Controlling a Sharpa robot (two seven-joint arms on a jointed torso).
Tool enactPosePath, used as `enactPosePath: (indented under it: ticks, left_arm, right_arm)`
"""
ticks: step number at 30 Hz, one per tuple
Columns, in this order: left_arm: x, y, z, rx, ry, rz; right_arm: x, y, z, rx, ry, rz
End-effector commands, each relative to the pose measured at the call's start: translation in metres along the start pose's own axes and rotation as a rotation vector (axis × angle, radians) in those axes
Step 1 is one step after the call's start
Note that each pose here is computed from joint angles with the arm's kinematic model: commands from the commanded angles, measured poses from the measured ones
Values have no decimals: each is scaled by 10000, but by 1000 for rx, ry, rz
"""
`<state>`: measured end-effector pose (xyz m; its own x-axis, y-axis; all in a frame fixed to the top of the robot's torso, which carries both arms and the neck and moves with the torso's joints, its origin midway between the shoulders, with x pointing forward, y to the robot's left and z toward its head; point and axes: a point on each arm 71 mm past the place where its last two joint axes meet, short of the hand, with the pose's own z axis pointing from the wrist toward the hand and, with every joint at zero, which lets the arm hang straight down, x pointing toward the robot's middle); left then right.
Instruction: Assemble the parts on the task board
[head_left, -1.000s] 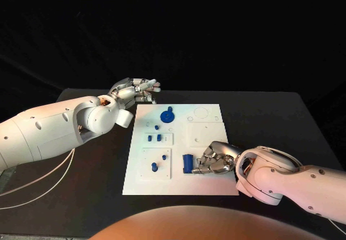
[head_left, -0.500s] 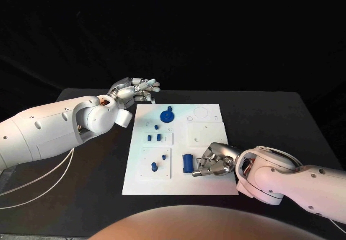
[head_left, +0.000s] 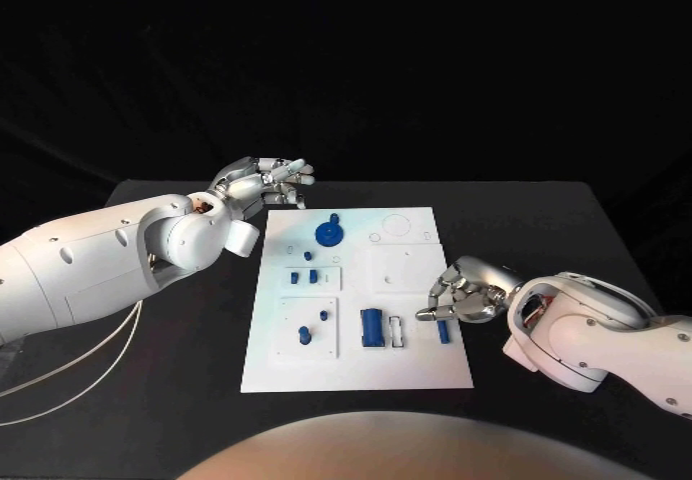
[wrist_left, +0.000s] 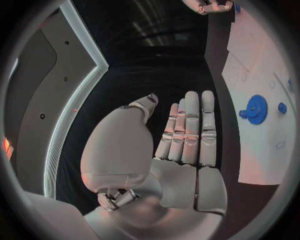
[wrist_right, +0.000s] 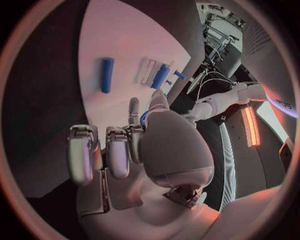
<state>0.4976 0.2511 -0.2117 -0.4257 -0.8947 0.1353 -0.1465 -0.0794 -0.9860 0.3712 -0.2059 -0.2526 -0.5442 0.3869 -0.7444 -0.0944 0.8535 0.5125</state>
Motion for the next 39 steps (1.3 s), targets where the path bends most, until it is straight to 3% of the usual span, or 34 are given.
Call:
enactPosePath:
  ticks: [1,6,13,39]
  left_arm:
    - [28,-13,0,9,15,-9]
    - [16,-15,-10,10,12,-9]
    - [11,-15,-15,9,12,-9]
    - [-4,-14,-29,5,15,-10]
  right_arm:
    - [-105,-86,-44,-5,-99,-39]
    - [-82,-281,-164,24,-151,-96]
    - [56,-362,-225,41,-148,-140]
    - [434,-301,-76,32,-80,-200]
